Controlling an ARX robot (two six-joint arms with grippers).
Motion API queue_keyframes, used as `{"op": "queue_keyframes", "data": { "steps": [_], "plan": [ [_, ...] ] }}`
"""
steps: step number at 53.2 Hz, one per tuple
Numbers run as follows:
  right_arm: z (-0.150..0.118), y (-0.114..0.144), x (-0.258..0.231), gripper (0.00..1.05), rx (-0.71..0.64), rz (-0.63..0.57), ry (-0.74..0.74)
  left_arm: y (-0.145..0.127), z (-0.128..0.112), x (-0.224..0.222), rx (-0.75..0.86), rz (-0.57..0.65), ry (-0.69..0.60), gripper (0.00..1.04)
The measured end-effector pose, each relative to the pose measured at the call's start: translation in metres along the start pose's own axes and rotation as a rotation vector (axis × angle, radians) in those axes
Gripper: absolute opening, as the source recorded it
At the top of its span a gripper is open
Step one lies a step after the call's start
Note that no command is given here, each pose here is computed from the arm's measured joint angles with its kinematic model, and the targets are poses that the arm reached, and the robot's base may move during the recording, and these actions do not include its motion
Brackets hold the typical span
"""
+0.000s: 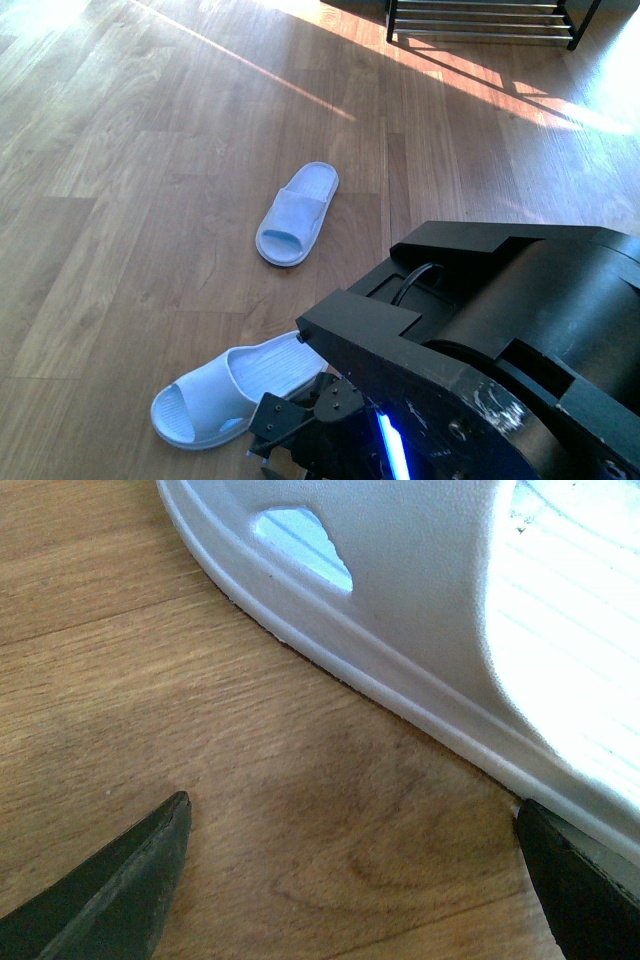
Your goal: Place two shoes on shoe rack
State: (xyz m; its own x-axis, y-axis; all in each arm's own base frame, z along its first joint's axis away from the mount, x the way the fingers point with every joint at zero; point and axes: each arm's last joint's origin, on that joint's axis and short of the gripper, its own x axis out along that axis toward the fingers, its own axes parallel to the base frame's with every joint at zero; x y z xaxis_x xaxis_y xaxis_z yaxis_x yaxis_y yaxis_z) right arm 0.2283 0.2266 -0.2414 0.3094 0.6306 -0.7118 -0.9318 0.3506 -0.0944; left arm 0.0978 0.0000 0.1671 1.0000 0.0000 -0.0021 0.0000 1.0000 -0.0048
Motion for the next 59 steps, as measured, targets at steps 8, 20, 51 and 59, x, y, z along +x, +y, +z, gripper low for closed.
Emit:
{"op": "queue_keyframes", "data": {
  "steps": [8,20,51,59],
  "plan": [
    [0.005,-0.009,0.003,0.96,-0.023,-0.004,-0.013,0.000,0.000,0.000,0.000,0.000,0.000,0.95],
    [0.006,-0.021,-0.004,0.96,-0.075,-0.016,-0.007,0.000,0.000,0.000,0.000,0.000,0.000,0.95],
    [0.029,-0.018,-0.011,0.96,-0.146,0.037,-0.006,0.000,0.000,0.000,0.000,0.000,0.000,0.95],
    [0.041,-0.015,0.001,0.96,-0.142,0.033,-0.020,0.000,0.000,0.000,0.000,0.000,0.000,0.95]
  ]
}}
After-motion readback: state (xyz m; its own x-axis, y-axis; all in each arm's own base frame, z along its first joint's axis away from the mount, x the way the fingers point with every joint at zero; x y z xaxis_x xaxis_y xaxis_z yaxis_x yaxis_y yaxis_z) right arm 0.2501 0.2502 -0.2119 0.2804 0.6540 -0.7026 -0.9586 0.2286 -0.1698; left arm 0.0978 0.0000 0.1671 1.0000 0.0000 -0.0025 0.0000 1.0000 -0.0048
